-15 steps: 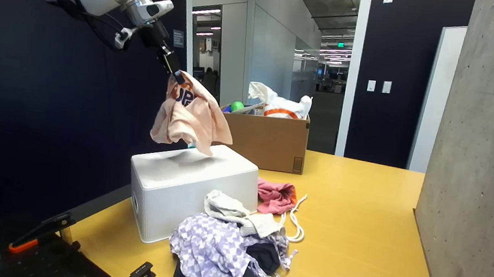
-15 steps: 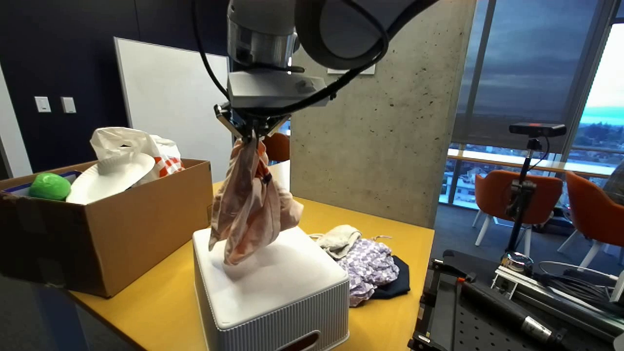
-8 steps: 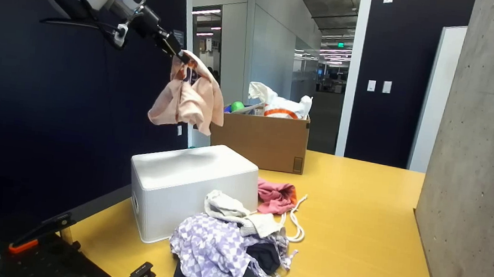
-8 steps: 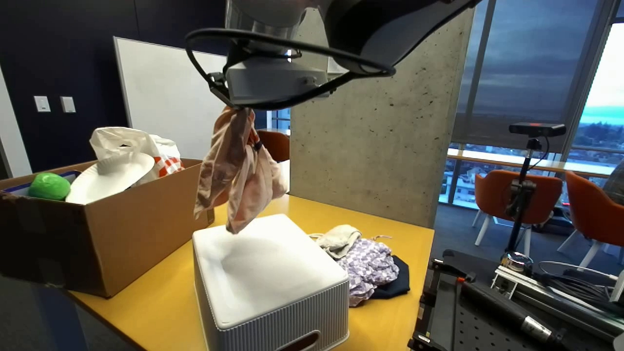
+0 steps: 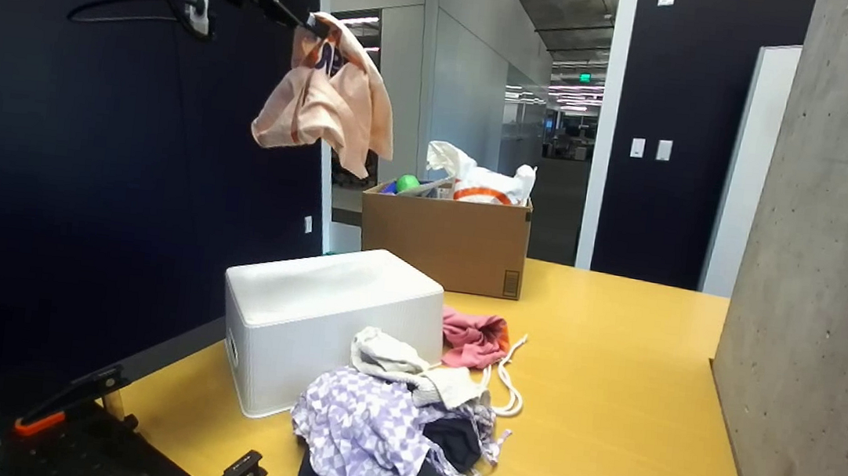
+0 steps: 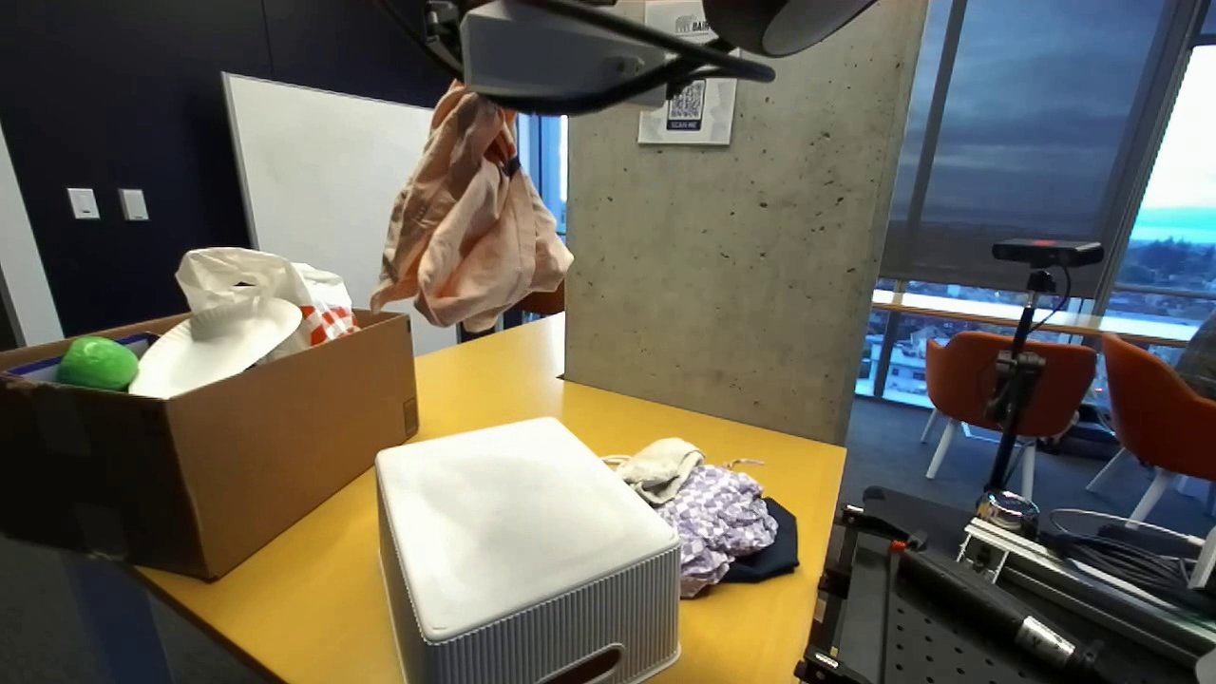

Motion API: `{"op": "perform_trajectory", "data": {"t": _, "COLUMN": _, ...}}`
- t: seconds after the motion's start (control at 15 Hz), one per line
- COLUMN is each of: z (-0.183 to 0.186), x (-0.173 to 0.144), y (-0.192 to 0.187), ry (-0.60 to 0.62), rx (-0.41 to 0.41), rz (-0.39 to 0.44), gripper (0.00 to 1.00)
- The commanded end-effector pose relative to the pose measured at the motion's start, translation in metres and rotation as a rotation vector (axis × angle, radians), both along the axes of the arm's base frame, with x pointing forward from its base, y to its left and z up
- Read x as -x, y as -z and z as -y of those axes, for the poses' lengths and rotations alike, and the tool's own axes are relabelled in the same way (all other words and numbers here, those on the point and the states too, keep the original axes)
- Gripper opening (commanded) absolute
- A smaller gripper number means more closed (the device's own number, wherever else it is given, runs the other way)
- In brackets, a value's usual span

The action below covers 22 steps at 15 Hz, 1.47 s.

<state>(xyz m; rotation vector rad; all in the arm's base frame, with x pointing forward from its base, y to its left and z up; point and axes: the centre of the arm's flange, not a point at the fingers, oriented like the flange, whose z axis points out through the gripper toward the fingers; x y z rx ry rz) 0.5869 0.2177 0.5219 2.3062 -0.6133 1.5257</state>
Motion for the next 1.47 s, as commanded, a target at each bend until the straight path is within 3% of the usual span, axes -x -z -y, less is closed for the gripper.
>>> {"op": "perform_trajectory", "data": {"t": 0.0, "z": 0.027, "x": -0.007, "y": 0.027, "ry": -0.108, "rx": -0.134, "rz": 0.007, "gripper": 0.02}}
{"op": "perform_trajectory", "data": {"t": 0.2, "z": 0.063, "x": 0.015, "y": 0.016, "ry": -0.242, "rx": -0.139, "rz": -0.056, "gripper": 0.02}}
{"op": "perform_trajectory", "data": {"t": 0.53, "z": 0.075, "x": 0.048, "y": 0.009, "ry": -0.482, "rx": -0.172, "rz": -0.12, "gripper": 0.02}}
{"op": "perform_trajectory", "data": {"t": 0.87, "z": 0.09, "x": 0.073, "y": 0.01, "ry": -0.673, "rx": -0.337, "rz": -0.163, "gripper": 0.02}}
{"op": "perform_trajectory", "data": {"t": 1.2, "z": 0.081, "x": 0.069, "y": 0.054, "ry": -0.732, "rx": -0.52, "rz": -0.267, "gripper": 0.02}}
{"op": "perform_trajectory", "data": {"t": 1.4, "z": 0.055, "x": 0.066, "y": 0.082, "ry": -0.692, "rx": -0.506, "rz": -0.427, "gripper": 0.02}}
